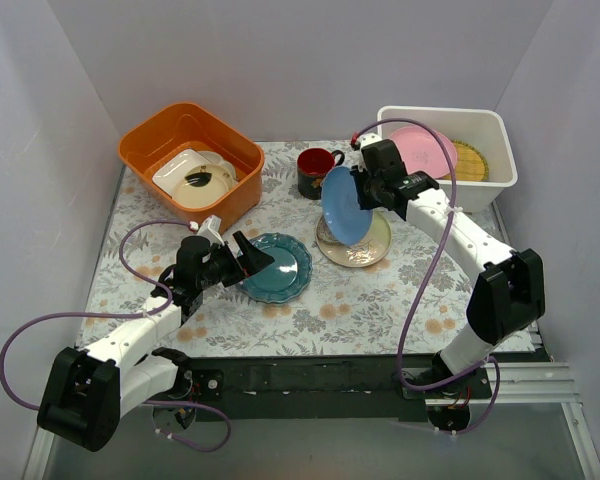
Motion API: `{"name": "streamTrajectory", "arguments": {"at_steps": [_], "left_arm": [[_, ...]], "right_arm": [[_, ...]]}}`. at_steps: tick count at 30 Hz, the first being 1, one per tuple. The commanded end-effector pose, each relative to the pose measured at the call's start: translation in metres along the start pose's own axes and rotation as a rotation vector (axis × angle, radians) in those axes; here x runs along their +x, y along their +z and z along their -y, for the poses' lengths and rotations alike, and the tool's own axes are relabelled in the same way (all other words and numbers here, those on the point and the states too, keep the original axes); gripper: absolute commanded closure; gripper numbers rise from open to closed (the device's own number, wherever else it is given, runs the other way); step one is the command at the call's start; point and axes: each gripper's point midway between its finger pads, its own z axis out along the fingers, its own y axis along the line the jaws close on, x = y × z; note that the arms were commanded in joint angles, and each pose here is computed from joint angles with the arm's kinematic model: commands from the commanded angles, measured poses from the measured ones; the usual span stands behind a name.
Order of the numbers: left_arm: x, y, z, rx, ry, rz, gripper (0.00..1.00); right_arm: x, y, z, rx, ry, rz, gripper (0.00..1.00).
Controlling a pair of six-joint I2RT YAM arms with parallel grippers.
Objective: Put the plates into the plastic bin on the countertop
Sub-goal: Place the plate in the plastic bin.
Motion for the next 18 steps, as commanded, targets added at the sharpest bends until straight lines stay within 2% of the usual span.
{"name": "streamTrajectory", "arguments": {"at_steps": [1,10,18], "left_arm": [[-0.006,-0.001,0.008,0.024,0.022,0.013,0.02],[-0.004,0.001,0.006,0.019,0.017,0.007,0.02],[-0.004,0.002,0.006,0.016,0.021,0.004,0.02]], "right_arm": [[-0.048,-0.030,0.022,0.070,-0.002,0.142,0.99],[-0.066,-0.039,0.056,0.151,0.014,0.182,0.99],[-0.079,-0.042,0.082,0.139,0.069,0.215,0.99]]}}
